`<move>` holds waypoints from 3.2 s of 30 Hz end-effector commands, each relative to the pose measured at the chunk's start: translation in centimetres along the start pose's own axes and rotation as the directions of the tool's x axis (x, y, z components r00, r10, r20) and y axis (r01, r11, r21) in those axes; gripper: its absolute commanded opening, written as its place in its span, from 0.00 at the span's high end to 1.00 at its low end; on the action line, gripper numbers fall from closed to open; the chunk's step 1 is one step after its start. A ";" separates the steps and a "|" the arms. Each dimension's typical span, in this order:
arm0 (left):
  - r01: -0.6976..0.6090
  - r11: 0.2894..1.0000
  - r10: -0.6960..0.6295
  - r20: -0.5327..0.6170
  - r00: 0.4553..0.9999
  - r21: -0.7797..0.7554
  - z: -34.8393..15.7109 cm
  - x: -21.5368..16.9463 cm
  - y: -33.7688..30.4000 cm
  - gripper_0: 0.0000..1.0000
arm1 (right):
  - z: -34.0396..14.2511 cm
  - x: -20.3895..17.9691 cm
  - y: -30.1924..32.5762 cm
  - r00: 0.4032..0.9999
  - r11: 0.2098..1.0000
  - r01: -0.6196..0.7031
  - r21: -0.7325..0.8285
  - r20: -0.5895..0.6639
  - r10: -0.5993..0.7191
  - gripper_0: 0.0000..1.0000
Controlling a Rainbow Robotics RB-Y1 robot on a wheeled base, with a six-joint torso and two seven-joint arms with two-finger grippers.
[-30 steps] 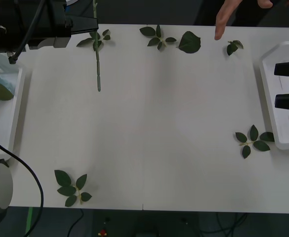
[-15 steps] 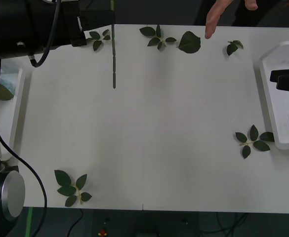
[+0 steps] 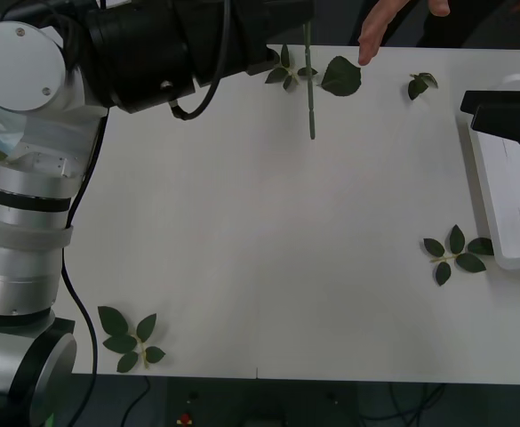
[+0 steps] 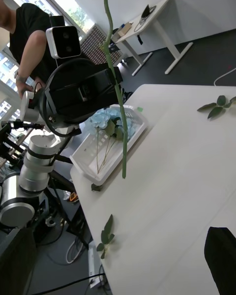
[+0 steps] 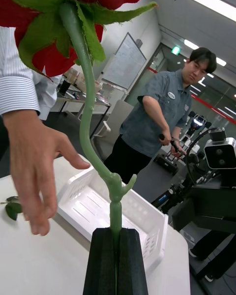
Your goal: Place the red flowers into the right box and the blue flowers into the left box. If a person shows an open palm, hand one flower to the person first, then continue sorting.
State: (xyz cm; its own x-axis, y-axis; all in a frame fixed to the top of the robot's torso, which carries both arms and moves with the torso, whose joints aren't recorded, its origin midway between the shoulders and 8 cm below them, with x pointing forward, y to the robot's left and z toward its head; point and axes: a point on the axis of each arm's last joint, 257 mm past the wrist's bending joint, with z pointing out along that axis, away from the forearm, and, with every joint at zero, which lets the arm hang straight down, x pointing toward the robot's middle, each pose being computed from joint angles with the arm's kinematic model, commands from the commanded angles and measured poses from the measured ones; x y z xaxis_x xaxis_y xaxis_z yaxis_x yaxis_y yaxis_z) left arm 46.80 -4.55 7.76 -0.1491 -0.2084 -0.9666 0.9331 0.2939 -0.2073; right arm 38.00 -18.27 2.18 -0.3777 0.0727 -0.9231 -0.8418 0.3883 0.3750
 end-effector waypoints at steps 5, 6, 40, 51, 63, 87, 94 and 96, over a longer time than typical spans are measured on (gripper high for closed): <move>-0.008 0.990 0.001 0.052 0.999 0.138 4.1 -1.0 -5.4 1.00 | 3.3 -1.2 -0.2 0.987 0.989 0.149 0.003 0.067 -0.149 0.00; -0.005 0.990 -0.003 0.057 0.998 0.141 4.3 -1.1 -5.6 1.00 | 3.4 -1.2 -0.4 0.984 0.987 0.162 0.010 0.067 -0.163 0.00; 0.029 0.982 -0.044 0.078 0.996 0.189 5.7 -0.6 -7.7 1.00 | 10.8 -1.1 2.5 0.983 0.980 0.170 -0.106 0.090 -0.161 0.82; 0.027 0.982 -0.041 0.069 0.997 0.186 5.5 -0.4 -7.6 1.00 | 10.8 -1.1 2.5 0.984 0.981 0.163 -0.108 0.091 -0.154 1.00; 0.033 0.982 -0.046 0.064 0.997 0.188 5.4 -0.3 -7.5 1.00 | 10.8 -1.1 2.5 0.984 0.981 0.159 -0.109 0.093 -0.149 1.00; 0.033 0.981 -0.045 0.061 0.997 0.189 5.4 -0.2 -7.5 0.00 | 10.8 -1.2 2.6 0.984 0.981 0.161 -0.111 0.094 -0.151 1.00; 0.033 0.981 -0.045 0.061 0.997 0.189 5.4 -0.2 -7.5 0.00 | 10.1 -2.7 1.8 0.979 0.983 0.169 -0.073 0.126 -0.159 1.00; 0.033 0.981 -0.045 0.061 0.997 0.189 5.4 -0.2 -7.5 0.00 | 9.8 -3.3 1.4 0.976 0.983 0.176 -0.053 0.140 -0.167 1.00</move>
State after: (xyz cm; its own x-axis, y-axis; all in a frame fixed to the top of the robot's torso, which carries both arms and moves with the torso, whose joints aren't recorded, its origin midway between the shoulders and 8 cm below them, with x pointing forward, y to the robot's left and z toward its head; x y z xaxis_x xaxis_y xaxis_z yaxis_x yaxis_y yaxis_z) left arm 42.56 -10.93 8.85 -0.2643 -0.3053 -0.9148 0.9451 0.1071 -0.3088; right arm 41.75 -8.98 2.12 -0.2460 0.1199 -0.9618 -0.8986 0.3438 0.2727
